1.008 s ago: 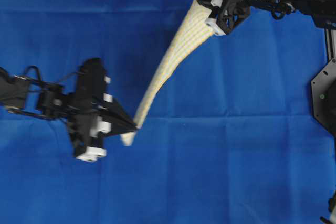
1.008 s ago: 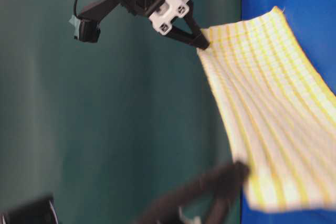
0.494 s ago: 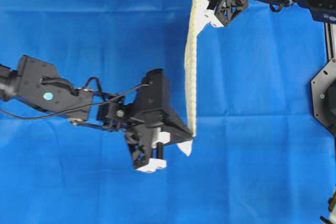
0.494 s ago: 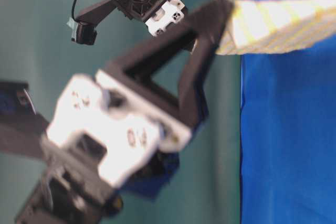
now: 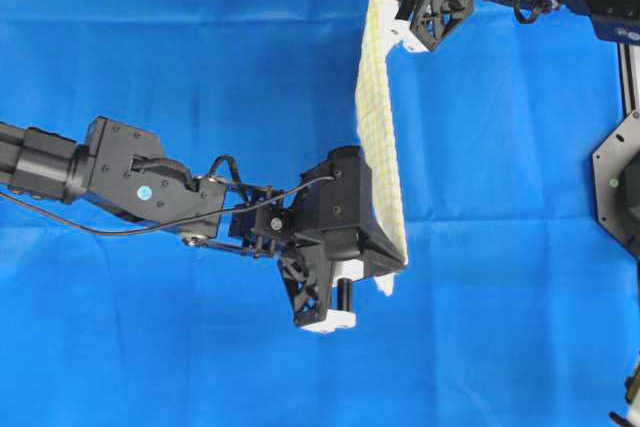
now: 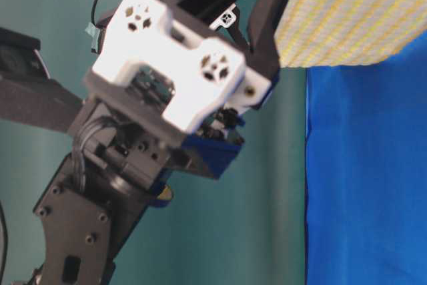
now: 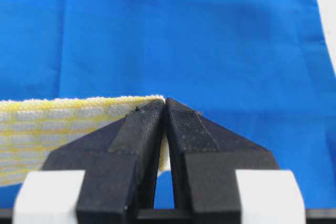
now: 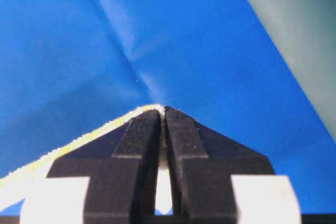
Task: Fold the yellow towel.
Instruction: 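Lift the strip and swing it vertical, right gripper moving to the far side, then lower the strip onto the table lengthwise and open both grippers, then move both grippers to the far end of the strip and grasp its corners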
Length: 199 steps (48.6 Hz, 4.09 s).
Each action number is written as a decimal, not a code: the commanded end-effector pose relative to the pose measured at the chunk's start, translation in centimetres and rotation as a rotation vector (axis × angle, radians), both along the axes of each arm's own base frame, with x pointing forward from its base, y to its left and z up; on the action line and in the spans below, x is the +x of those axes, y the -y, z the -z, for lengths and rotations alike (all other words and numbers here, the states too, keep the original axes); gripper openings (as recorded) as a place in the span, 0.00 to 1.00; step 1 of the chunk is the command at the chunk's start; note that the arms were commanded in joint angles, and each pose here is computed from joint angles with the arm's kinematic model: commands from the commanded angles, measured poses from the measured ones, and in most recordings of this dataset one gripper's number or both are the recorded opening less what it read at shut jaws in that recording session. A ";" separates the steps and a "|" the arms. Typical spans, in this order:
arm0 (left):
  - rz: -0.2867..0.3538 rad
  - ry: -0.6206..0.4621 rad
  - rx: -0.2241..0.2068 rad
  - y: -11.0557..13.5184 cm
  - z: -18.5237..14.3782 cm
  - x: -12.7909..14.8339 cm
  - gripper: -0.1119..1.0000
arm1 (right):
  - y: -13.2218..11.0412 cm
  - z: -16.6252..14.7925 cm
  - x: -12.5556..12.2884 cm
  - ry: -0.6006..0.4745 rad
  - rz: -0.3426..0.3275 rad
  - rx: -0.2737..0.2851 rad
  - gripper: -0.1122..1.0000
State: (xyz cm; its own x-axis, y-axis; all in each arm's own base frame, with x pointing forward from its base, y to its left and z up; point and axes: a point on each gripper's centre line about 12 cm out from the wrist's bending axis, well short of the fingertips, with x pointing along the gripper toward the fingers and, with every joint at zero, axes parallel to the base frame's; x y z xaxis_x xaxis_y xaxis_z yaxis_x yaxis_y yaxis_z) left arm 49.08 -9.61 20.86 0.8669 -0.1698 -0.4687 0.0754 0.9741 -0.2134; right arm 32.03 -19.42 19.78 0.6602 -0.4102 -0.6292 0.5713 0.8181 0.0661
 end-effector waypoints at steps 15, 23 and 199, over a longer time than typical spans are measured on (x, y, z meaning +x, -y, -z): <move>0.057 0.071 0.037 1.9 -1.9 1.0 0.11 | 1.9 -1.6 -0.6 0.053 0.039 -0.048 0.12; 0.059 0.062 0.043 1.8 -1.6 0.7 0.11 | 1.9 -1.5 -0.5 0.051 0.037 -0.047 0.12; -0.464 0.010 0.230 -23.2 3.3 -14.8 0.85 | -2.5 1.8 3.1 0.135 -0.118 -0.063 0.75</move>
State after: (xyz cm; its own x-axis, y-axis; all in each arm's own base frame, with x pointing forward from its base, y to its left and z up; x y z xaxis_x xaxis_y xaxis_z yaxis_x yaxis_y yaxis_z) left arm 33.44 12.18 16.98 0.8255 0.3100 -0.4716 -0.3526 0.9358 -0.0022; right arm 34.44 -15.57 17.84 0.7871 -0.3392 -0.5152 0.4343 0.8978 0.0723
